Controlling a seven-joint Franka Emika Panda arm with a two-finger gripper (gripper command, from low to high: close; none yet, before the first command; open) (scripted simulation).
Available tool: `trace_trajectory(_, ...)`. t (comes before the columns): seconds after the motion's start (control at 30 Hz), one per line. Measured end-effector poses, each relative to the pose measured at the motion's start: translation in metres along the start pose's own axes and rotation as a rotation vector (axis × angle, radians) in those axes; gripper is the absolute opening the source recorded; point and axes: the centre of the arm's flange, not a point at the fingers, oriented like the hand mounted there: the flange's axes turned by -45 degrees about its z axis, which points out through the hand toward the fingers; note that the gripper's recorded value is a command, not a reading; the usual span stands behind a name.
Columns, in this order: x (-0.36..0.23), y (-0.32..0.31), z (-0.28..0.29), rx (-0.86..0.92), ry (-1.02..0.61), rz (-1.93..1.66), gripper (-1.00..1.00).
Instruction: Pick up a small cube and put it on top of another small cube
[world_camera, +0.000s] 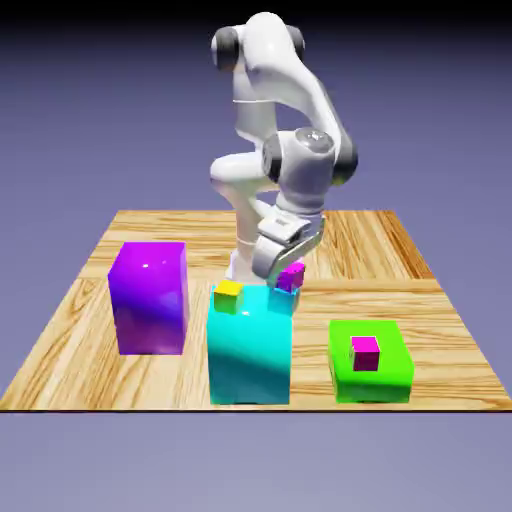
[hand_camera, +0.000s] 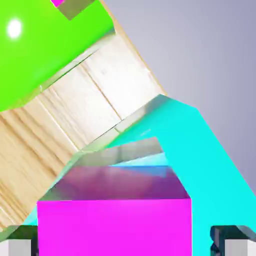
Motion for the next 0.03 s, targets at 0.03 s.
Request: trace_trajectory(0.03,-0.0017,-0.0006,-0.0169,0.0,0.0,0.0,1.0)
